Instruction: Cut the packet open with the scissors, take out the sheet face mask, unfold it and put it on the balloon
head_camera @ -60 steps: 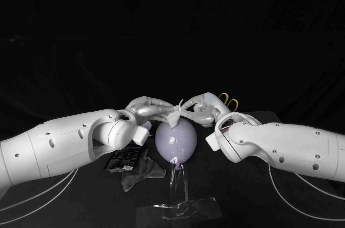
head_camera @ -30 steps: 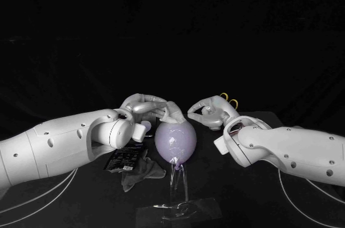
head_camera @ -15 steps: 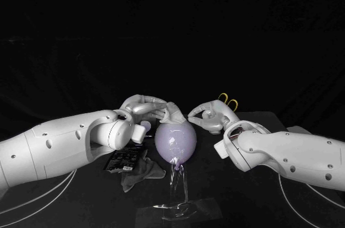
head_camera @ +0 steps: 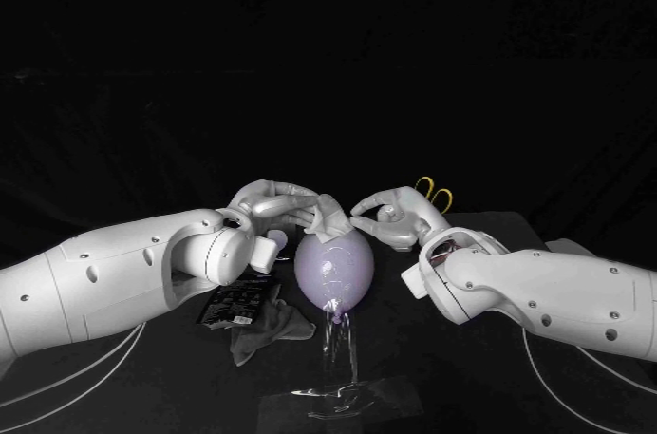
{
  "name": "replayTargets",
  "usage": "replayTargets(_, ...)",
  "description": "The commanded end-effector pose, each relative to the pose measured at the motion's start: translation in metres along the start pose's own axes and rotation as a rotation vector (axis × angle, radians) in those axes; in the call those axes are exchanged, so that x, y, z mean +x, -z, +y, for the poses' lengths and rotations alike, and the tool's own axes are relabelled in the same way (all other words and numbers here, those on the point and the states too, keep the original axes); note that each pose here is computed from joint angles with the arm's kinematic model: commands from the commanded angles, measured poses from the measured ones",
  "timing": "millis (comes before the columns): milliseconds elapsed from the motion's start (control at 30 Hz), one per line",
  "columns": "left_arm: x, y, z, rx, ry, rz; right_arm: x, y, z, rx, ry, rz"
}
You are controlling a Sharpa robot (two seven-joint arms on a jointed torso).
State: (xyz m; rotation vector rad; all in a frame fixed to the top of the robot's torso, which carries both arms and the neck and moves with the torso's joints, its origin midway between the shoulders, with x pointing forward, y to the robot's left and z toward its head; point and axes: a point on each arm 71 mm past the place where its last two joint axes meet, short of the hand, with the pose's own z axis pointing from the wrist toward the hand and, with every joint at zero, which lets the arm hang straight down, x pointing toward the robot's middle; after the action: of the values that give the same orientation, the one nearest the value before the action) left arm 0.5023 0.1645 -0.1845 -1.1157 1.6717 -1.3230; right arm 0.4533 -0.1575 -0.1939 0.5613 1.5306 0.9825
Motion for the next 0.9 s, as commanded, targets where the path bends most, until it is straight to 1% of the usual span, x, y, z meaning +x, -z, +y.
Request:
replayTargets(33, 0.0039, 0.0006, -0.0028, 0.019, 0.010, 0.030, 0.006, -0.003, 0.008, -0.081, 0.048, 0.022)
replayTargets(233, 0.0052, 0.0007, -0.0031, 0.018, 0.011, 0.036, 0.015, -0.009, 0.012, -0.095, 0.077, 0.046)
replayTargets(367, 0.0053, 0.0005, -0.0040, 0.018, 0.012, 0.039, 0.018, -0.012, 0.014, -0.101, 0.099, 0.047)
replayTargets(500, 0.0050, -0.0001, -0.0080, 0.021, 0.017, 0.042, 0.021, -0.014, 0.015, -0.107, 0.107, 0.043)
replayTargets(667, 0.0040, -0.0012, -0.0145, 0.027, 0.020, 0.047, 0.026, -0.015, 0.019, -0.118, 0.105, 0.055)
replayTargets(900, 0.0056, -0.0022, -0.0182, 0.027, 0.021, 0.058, 0.030, -0.018, 0.019, -0.111, 0.113, 0.078)
